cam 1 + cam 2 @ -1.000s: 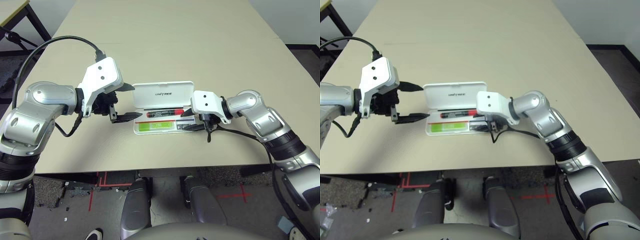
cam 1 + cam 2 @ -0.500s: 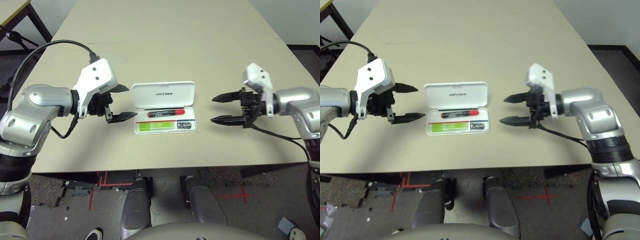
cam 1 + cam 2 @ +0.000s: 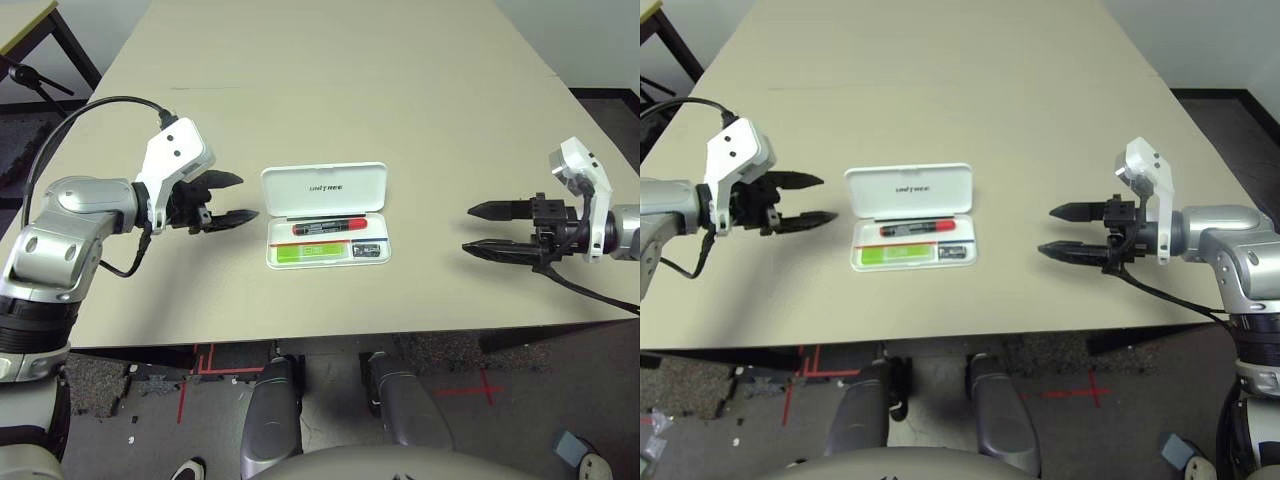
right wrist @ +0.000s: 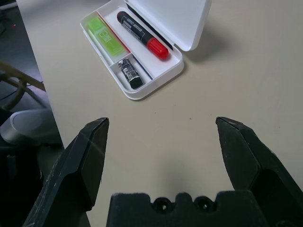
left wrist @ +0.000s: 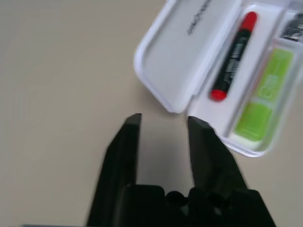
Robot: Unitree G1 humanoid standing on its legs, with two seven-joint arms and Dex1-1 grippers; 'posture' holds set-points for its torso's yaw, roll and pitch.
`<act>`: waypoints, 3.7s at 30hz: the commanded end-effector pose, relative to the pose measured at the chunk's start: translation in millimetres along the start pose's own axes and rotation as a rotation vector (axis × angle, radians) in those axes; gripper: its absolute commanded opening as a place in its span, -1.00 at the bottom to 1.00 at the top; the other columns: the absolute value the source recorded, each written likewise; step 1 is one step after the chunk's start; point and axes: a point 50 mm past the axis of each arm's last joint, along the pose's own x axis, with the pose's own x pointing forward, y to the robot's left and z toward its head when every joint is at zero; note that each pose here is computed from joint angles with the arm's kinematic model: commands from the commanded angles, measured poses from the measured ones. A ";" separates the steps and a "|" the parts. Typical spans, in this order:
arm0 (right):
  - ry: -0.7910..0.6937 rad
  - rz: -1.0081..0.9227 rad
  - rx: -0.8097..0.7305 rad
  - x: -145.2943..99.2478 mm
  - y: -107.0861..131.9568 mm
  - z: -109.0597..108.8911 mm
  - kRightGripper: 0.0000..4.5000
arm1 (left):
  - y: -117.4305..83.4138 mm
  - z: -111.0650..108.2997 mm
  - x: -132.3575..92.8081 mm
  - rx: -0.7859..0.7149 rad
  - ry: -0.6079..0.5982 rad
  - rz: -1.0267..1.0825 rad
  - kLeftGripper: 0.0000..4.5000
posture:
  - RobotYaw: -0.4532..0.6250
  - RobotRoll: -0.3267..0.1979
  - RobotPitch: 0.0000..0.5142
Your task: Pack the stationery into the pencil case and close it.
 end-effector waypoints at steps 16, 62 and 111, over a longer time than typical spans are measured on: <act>-0.005 0.033 -0.001 9.9 3.2 2.3 1.00 | 1.6 -29.5 48.8 0.087 0.000 0.103 -0.99 | -0.40 0.25 -0.36; 0.060 0.042 -0.024 28.5 0.4 -4.6 1.00 | -95.2 0.8 78.7 0.181 -0.196 -0.413 -0.99 | -0.37 0.25 -0.33; -0.548 -1.321 0.136 6.2 -95.3 -40.5 1.00 | 35.6 -88.4 17.0 -0.463 -0.355 1.030 0.99 | -0.35 0.25 -0.26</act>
